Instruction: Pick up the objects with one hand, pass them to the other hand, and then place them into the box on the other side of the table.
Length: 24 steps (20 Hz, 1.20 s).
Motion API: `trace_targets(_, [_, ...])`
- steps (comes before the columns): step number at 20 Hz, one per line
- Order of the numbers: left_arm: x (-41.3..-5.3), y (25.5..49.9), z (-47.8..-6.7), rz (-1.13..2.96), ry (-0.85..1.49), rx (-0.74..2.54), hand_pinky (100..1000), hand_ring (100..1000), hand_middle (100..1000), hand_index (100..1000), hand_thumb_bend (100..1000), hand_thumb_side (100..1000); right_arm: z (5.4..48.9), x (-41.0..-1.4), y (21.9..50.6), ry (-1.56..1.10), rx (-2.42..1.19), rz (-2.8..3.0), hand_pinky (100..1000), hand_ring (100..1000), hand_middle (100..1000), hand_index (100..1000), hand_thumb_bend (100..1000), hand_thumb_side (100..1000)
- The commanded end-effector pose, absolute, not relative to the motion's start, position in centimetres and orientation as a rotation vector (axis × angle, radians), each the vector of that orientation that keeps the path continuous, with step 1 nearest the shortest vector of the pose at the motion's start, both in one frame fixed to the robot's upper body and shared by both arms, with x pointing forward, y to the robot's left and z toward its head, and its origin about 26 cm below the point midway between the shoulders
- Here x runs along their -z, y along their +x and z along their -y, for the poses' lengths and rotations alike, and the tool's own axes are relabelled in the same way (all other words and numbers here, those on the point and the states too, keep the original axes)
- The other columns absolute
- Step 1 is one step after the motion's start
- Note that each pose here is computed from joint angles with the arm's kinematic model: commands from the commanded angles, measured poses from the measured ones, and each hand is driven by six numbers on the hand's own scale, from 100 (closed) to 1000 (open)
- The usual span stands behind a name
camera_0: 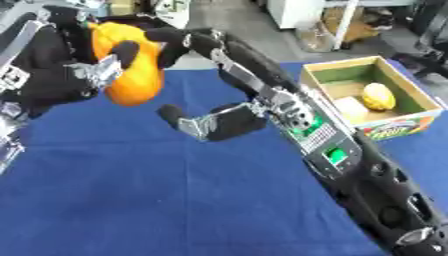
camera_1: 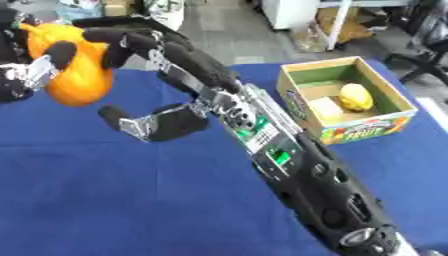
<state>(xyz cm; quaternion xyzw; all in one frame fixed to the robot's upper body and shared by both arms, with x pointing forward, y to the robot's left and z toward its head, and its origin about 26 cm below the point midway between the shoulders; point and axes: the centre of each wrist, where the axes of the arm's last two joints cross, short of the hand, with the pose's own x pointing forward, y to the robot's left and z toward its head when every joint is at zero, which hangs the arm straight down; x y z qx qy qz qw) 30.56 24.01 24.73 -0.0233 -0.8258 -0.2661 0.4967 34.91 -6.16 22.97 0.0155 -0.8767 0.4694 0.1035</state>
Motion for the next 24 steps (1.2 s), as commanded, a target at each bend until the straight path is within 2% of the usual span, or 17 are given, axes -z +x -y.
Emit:
trace_targets(1, [-25.9,30.2,-25.0,2.039,0.017,0.644,228,286,240,353,337,142,6.8,-23.9,35.2,-0.021,-1.379,2.607,803,810,814,931,281,328])
trace_targets(14, [-26.3,30.3,-24.2,2.107,-0.076,0.682,232,288,242,355,334,151,6.2,-22.7,35.8,-0.043,-1.387,2.549,805,817,822,941,279,357])
trace_targets(15, [-26.3,30.3,-24.0,2.103,-0.090,0.691,232,288,241,355,358,131,6.2,-22.6,35.9,-0.042,-1.383,2.546,805,817,822,941,277,358])
trace_targets(16, [-26.3,30.3,-23.9,2.098,-0.099,0.700,231,287,241,355,336,149,6.1,-22.5,35.9,-0.043,-1.380,2.545,804,816,822,941,282,356])
trace_targets(24, [-25.8,30.3,-23.0,2.040,-0.145,0.764,228,286,239,353,350,138,5.6,-22.8,35.6,-0.042,-1.359,2.574,801,811,817,932,289,329])
